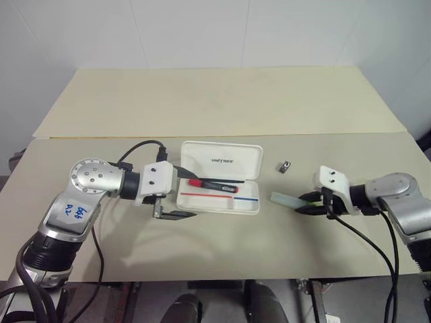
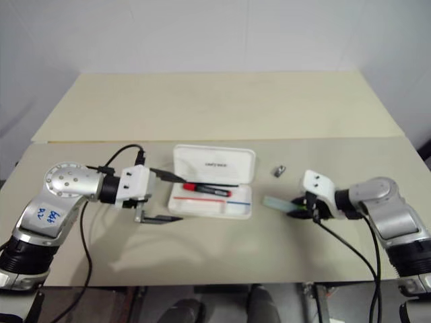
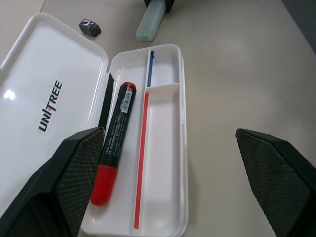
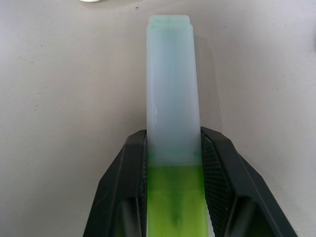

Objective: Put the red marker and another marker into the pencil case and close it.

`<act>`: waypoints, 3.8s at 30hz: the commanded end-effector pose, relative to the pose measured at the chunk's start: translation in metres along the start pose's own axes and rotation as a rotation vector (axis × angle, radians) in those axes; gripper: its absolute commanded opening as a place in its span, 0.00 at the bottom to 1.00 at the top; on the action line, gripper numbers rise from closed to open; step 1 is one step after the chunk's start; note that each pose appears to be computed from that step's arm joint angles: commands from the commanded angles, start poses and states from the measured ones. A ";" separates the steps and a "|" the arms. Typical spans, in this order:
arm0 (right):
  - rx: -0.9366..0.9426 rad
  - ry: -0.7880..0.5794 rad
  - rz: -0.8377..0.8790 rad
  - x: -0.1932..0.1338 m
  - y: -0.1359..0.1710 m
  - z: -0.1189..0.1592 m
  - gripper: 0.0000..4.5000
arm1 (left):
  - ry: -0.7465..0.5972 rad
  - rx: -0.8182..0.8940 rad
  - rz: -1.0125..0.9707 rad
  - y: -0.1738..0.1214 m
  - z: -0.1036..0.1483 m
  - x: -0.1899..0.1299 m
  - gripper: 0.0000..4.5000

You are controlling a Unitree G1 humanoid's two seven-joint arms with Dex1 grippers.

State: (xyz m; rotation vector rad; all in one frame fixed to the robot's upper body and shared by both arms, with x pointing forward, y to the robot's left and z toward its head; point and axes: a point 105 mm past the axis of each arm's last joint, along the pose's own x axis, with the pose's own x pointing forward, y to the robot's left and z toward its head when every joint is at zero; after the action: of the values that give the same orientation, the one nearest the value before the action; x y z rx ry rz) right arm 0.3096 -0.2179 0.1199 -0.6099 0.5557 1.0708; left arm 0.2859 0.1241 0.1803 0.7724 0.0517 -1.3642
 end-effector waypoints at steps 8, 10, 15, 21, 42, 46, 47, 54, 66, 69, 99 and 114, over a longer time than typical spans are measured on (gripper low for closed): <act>-0.033 -0.001 0.079 0.002 0.008 0.005 0.25 | 0.014 0.032 0.039 0.001 0.001 -0.016 1.00; -0.047 -0.007 0.062 -0.004 0.004 0.010 0.25 | 0.023 0.030 0.040 0.001 -0.001 -0.019 1.00; -0.071 -0.037 0.012 -0.016 -0.003 0.024 0.25 | 0.040 0.026 0.039 -0.002 -0.007 -0.023 1.00; -0.116 -0.080 -0.023 -0.022 -0.004 0.044 0.25 | 0.043 0.030 0.037 -0.001 -0.009 -0.023 1.00; -0.148 -0.339 0.093 0.023 0.028 0.132 0.25 | 0.095 0.041 0.040 -0.001 -0.014 -0.036 1.00; -0.138 -0.356 0.111 0.037 0.034 0.140 0.25 | 0.120 0.035 0.043 -0.002 -0.020 -0.044 1.00; -0.137 -0.357 0.118 0.041 0.036 0.141 0.25 | 0.127 0.033 0.045 -0.003 -0.022 -0.046 1.00; -0.123 -0.380 0.161 0.065 0.049 0.154 0.25 | 0.137 0.031 0.059 -0.001 -0.025 -0.049 1.00; -0.131 -0.414 0.257 0.083 0.074 0.171 0.25 | 0.148 0.026 0.072 -0.003 -0.026 -0.054 1.00; -0.129 -0.426 0.268 0.087 0.078 0.177 0.25 | 0.152 0.023 0.073 -0.004 -0.026 -0.055 1.00; -0.196 -0.363 0.325 0.120 0.079 0.167 0.25 | 0.172 0.011 0.115 -0.008 -0.028 -0.064 1.00; -0.211 -0.401 0.300 0.117 0.074 0.177 0.99 | 0.169 0.018 0.113 -0.005 -0.029 -0.063 1.00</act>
State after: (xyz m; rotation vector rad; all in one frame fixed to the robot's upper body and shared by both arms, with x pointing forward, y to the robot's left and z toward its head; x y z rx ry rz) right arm 0.3070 0.0011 0.1366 -0.4880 0.2518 1.5027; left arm 0.2770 0.1914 0.1741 0.8615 0.1619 -1.2085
